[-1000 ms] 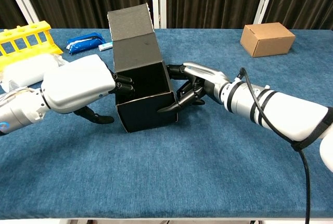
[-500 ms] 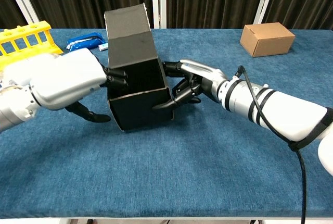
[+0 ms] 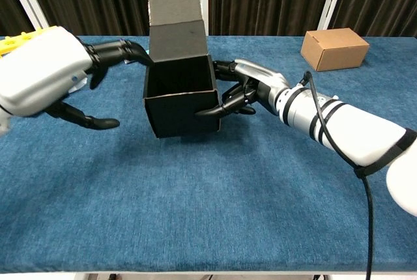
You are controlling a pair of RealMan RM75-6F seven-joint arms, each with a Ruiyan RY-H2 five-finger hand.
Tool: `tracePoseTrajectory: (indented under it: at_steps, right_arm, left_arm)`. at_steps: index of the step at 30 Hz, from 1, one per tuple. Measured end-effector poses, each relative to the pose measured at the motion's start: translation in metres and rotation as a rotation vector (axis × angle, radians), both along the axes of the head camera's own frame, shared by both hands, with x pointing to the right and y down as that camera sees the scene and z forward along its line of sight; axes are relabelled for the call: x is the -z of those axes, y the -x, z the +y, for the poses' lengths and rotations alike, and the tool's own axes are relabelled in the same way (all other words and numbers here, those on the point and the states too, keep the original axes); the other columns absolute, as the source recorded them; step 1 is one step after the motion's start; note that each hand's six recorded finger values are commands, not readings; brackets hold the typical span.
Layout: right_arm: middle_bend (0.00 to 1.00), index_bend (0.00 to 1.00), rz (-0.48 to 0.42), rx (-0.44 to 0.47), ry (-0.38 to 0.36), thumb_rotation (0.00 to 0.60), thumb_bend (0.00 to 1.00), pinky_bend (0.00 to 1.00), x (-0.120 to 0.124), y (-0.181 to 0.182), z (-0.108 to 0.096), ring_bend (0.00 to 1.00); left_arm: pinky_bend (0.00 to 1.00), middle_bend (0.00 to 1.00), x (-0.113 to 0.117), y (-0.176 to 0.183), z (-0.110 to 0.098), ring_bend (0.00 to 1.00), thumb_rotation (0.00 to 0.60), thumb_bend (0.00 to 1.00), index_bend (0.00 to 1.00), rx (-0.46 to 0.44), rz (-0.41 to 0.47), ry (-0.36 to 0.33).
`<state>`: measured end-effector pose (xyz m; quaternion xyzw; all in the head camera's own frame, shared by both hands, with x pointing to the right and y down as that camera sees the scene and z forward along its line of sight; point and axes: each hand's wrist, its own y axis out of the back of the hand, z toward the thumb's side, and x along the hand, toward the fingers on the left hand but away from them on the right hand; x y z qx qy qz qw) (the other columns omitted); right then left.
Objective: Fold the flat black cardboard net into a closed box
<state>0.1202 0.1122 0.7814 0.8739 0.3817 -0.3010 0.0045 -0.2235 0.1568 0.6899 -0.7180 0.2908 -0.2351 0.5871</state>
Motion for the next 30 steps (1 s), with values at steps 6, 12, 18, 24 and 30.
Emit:
tracePoseTrajectory:
  at_steps: [6, 12, 18, 24, 30]
  right_arm:
    - [0.07, 0.04, 0.046, -0.032, 0.003, 0.600, 0.05, 1.00, -0.012, -0.002, -0.006, 0.71]
    - [0.06, 0.00, 0.061, -0.012, 0.020, 0.600, 0.02, 1.00, -0.016, -0.004, 0.004, 0.71]
    - [0.06, 0.00, 0.058, 0.003, 0.018, 0.600, 0.02, 1.00, -0.011, -0.008, 0.008, 0.71]
    - [0.04, 0.00, 0.081, 0.019, -0.002, 0.600, 0.02, 1.00, -0.002, -0.024, 0.006, 0.70]
    - [0.07, 0.00, 0.094, 0.024, -0.026, 0.600, 0.01, 1.00, 0.019, -0.046, 0.002, 0.70]
  left_arm:
    - [0.91, 0.22, 0.001, 0.012, -0.003, 0.66, 0.600, 0.00, 0.21, 0.153, 0.151, 0.166]
    - [0.91, 0.16, -0.008, 0.017, 0.000, 0.66, 0.591, 0.00, 0.09, 0.306, 0.286, 0.407]
    - [0.91, 0.08, -0.026, 0.019, 0.004, 0.66, 0.527, 0.00, 0.00, 0.424, 0.349, 0.655]
    - [0.92, 0.03, -0.052, 0.019, 0.000, 0.66, 0.579, 0.00, 0.00, 0.534, 0.393, 0.870]
    - [0.92, 0.01, -0.072, 0.010, -0.013, 0.66, 0.595, 0.00, 0.00, 0.580, 0.426, 1.028]
